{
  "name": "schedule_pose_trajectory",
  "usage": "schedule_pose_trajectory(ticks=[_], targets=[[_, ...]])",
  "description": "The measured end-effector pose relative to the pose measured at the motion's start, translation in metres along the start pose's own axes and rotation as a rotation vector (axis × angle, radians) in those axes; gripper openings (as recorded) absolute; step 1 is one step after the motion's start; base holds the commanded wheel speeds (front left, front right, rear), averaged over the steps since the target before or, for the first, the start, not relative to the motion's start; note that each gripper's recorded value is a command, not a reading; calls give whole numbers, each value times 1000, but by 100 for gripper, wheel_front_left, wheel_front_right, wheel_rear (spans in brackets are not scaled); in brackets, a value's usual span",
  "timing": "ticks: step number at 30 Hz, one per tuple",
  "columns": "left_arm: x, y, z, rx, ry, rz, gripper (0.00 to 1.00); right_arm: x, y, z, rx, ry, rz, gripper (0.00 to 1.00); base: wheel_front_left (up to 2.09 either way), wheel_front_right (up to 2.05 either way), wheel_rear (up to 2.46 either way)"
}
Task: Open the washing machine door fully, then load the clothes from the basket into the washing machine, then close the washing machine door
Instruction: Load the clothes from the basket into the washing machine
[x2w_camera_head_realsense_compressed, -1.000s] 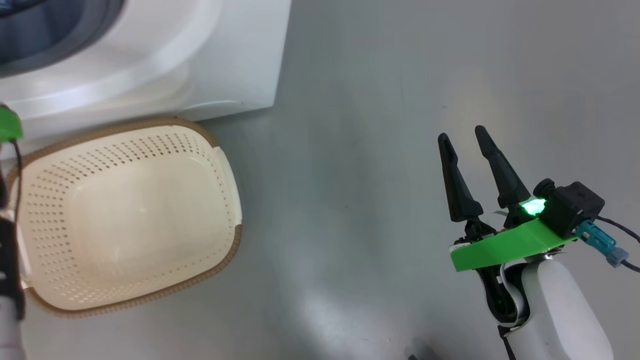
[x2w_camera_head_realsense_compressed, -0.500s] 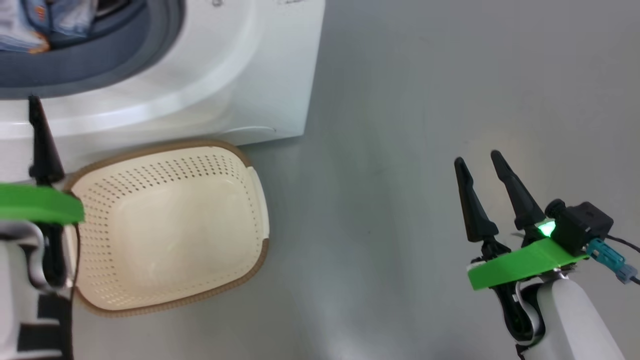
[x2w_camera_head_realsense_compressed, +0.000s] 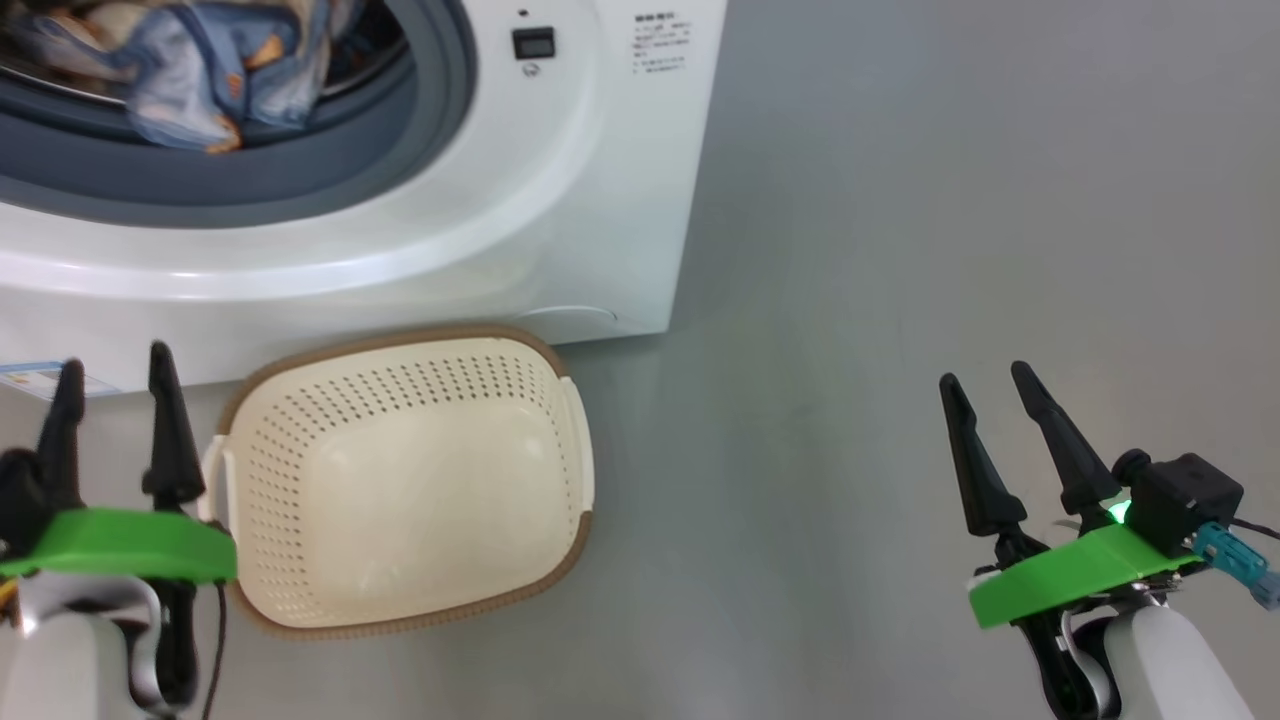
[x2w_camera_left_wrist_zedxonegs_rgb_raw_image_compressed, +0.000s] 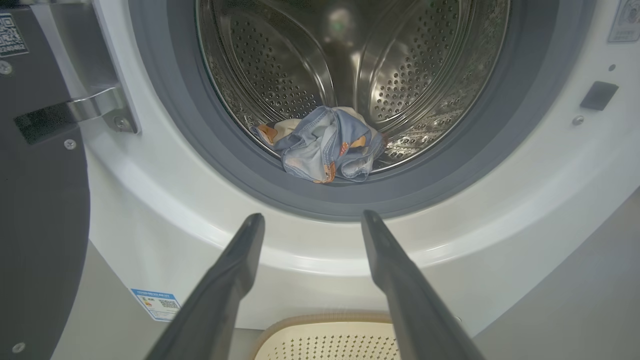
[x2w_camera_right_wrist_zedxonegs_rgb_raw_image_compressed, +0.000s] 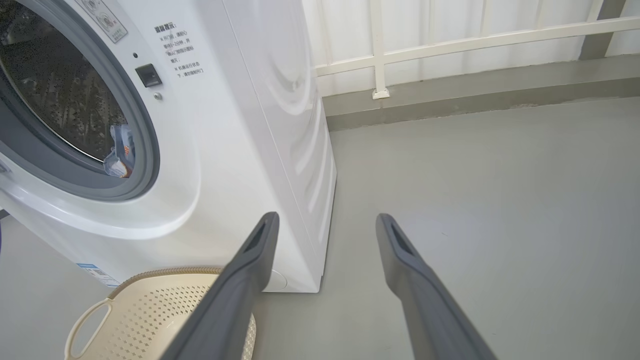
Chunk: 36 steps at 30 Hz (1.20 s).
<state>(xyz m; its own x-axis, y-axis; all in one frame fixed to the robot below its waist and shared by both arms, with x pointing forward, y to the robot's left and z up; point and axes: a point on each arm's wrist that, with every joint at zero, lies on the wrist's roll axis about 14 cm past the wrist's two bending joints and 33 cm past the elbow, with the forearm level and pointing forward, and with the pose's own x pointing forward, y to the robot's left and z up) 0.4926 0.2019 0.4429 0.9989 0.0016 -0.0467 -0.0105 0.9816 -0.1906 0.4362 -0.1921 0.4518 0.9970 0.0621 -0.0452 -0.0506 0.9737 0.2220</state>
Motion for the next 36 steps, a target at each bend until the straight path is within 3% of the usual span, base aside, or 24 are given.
schedule_pose_trajectory(ticks=[25, 36], targets=[[-119, 11, 14, 14, 1, 41, 100, -64, -5, 15, -18, -13, -14, 100, 0, 0, 0], [-133, 6, 19, 10, -14, 26, 100, -77, -9, 21, -15, -32, -32, 100, 0, 0, 0]])
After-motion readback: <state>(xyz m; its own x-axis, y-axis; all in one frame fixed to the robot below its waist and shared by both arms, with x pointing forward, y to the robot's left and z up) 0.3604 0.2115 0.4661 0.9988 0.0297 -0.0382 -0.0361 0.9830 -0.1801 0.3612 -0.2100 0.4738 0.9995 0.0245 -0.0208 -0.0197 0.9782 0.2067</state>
